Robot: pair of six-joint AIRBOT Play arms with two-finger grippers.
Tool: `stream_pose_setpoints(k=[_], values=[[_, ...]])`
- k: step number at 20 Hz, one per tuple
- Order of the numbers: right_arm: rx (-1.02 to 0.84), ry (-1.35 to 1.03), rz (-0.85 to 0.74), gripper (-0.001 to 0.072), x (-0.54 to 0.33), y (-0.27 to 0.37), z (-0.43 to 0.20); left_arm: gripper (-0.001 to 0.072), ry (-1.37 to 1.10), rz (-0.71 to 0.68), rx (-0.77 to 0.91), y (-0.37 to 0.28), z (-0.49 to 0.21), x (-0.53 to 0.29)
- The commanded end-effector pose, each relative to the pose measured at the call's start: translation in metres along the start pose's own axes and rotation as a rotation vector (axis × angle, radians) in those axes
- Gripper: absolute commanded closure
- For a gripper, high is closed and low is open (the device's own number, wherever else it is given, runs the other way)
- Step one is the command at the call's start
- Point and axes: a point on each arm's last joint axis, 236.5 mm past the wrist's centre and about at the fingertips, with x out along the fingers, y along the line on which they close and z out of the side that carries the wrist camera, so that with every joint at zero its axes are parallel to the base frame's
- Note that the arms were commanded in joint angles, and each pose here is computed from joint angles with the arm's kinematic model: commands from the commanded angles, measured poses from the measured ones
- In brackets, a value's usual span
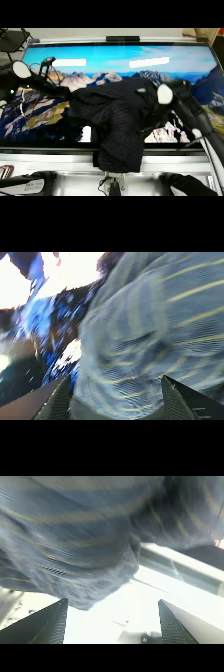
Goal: Fold the shirts.
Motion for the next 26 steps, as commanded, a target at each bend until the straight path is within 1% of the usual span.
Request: stream_pose_setpoints(k=[1, 4, 6, 8, 9, 10, 11, 12, 13, 14, 15, 17, 19, 20, 21, 23, 24, 26], values=[[0.065, 0.023, 0.069, 0.0017, 0.035, 0.009, -0.027, 0.0028, 0.066, -0.079, -0.033, -0.002, -0.021, 0.037], [0.086, 0.004, 0.199, 0.0016, 0.06, 0.034, -0.02, 0.0029, 0.088, -0.211, -0.079, -0.022, -0.026, 0.067], [0.097, 0.002, 0.185, 0.0017, 0.08, 0.028, -0.013, 0.0031, 0.07, -0.263, -0.083, -0.031, -0.02, 0.073], [0.1, 0.011, 0.148, 0.0017, 0.094, 0.018, -0.005, 0.0034, 0.039, -0.269, -0.093, -0.031, -0.011, 0.077], [0.101, 0.022, 0.153, 0.0019, 0.1, 0.018, -0.002, 0.0057, 0.035, -0.269, -0.1, -0.03, -0.01, 0.079], [0.107, 0.038, 0.175, 0.0021, 0.107, 0.022, 0.0, 0.019, 0.043, -0.275, -0.111, -0.03, -0.01, 0.083], [0.117, 0.043, 0.202, 0.0058, 0.113, 0.028, 0.005, 0.0323, 0.05, -0.287, -0.121, -0.031, -0.011, 0.087], [0.123, 0.034, 0.224, 0.031, 0.116, 0.032, 0.01, 0.0471, 0.054, -0.306, -0.135, -0.034, -0.01, 0.089], [0.133, 0.011, 0.221, 0.0628, 0.116, 0.031, 0.016, 0.0595, 0.045, -0.329, -0.125, -0.039, -0.008, 0.089], [0.135, -0.019, 0.216, 0.0618, 0.109, 0.03, 0.023, 0.0644, 0.017, -0.365, -0.082, -0.048, -0.002, 0.082], [0.111, -0.062, 0.203, 0.0618, 0.096, 0.027, 0.031, 0.0645, -0.023, -0.391, -0.059, -0.055, 0.009, 0.07], [0.035, -0.232, 0.099, 0.0618, 0.035, 0.006, 0.058, 0.0645, -0.169, -0.399, 0.009, -0.07, 0.05, 0.018], [-0.043, -0.501, -0.064, 0.0618, -0.066, -0.026, 0.085, 0.0645, -0.38, -0.382, 0.123, -0.091, 0.093, -0.069], [-0.067, -0.688, -0.173, 0.0619, -0.14, -0.043, 0.093, 0.0645, -0.515, -0.367, 0.196, -0.107, 0.11, -0.128], [-0.082, -0.894, -0.279, 0.0619, -0.221, -0.056, 0.091, 0.0645, -0.647, -0.349, 0.263, -0.124, 0.118, -0.189], [-0.125, -1.244, -0.402, 0.062, -0.356, -0.052, 0.06, 0.0645, -0.944, -0.323, 0.353, -0.161, 0.11, -0.319], [-0.165, -1.377, -0.423, 0.062, -0.405, -0.039, 0.038, 0.0645, -1.069, -0.328, 0.364, -0.177, 0.096, -0.372], [-0.227, -1.52, -0.335, 0.062, -0.451, -0.005, 0.003, 0.0645, -1.257, -0.359, 0.369, -0.203, 0.055, -0.451]])
